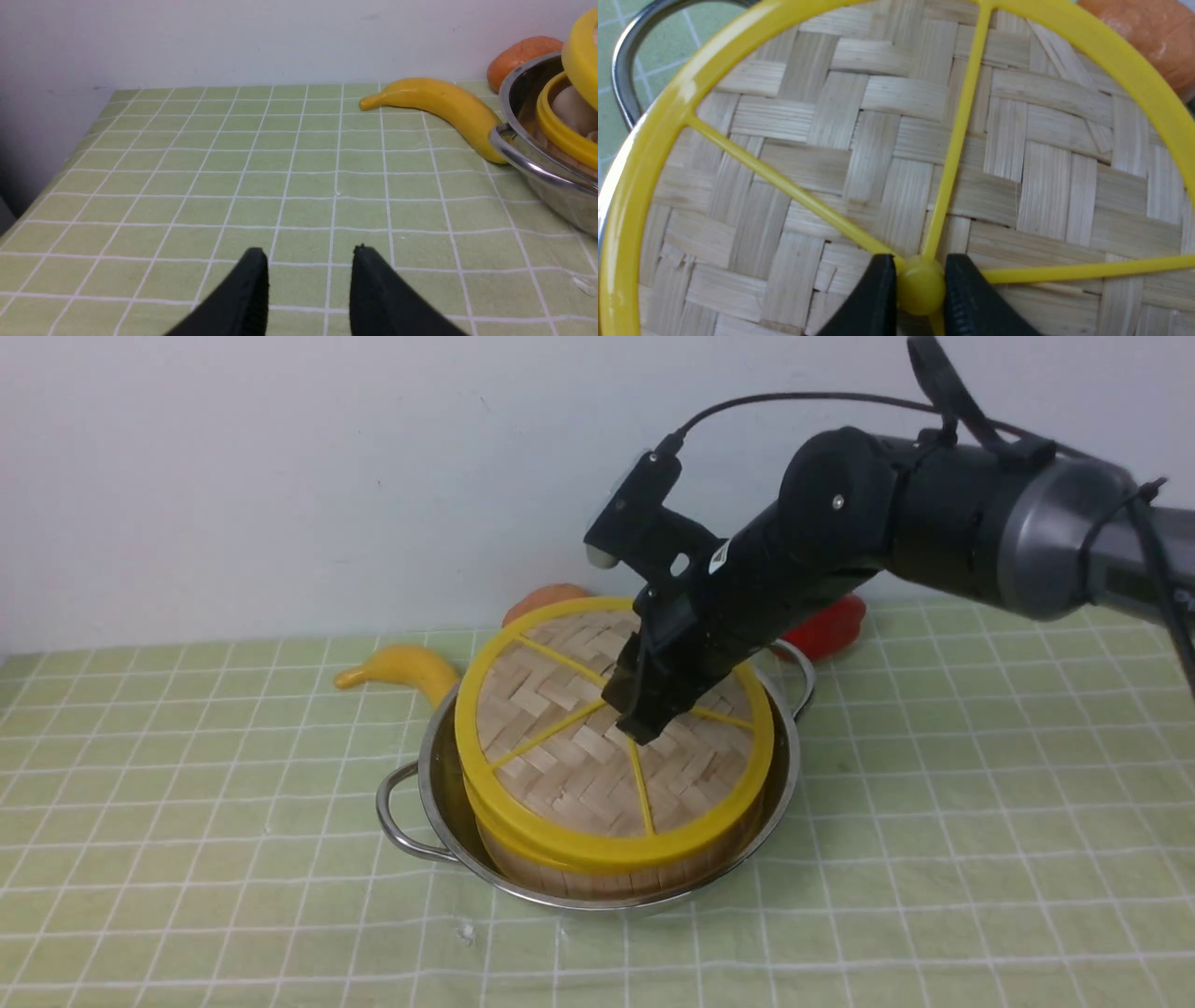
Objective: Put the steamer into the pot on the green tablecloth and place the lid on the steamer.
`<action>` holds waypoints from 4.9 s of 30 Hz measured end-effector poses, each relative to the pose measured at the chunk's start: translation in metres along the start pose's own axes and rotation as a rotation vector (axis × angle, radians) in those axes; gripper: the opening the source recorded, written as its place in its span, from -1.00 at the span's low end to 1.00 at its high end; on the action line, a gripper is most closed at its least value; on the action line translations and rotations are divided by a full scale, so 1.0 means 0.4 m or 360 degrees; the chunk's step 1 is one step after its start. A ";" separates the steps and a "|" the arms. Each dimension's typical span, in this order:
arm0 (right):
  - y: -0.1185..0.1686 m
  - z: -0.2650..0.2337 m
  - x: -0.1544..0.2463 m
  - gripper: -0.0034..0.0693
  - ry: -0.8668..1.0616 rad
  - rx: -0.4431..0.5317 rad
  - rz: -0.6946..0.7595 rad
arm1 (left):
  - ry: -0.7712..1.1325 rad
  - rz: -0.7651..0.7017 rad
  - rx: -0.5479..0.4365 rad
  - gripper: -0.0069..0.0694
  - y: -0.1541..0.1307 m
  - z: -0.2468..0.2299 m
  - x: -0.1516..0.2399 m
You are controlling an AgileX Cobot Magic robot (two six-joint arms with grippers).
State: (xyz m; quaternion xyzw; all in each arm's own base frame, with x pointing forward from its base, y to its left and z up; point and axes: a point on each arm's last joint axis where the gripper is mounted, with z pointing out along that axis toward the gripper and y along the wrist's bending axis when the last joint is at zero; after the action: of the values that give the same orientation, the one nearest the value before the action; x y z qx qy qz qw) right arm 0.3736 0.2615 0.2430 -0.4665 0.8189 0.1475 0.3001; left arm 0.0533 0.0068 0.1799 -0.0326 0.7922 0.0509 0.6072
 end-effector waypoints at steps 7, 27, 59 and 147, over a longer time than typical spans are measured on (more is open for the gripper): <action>-0.006 0.006 -0.003 -0.51 -0.0033 0.0032 -0.0027 | 0.0000 0.0000 0.0000 -0.18 0.000 0.000 0.000; 0.014 -0.002 -0.020 -0.51 -0.0079 0.0026 -0.0060 | 0.0000 0.0000 0.0000 -0.18 0.000 0.000 0.000; -0.015 0.021 -0.015 -0.13 -0.0124 0.0106 0.0047 | 0.0000 0.0000 0.0000 -0.18 0.000 0.000 0.000; 0.344 -0.512 0.832 -0.46 -0.1044 0.1356 0.0951 | -0.0001 0.0003 0.0000 -0.18 0.000 0.000 0.000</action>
State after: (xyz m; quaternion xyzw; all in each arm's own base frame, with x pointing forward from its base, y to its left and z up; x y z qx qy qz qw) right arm 0.0558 0.0017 0.1875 0.0139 0.7662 0.0210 0.6421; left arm 0.0533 0.0068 0.1800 -0.0318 0.7920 0.0515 0.6075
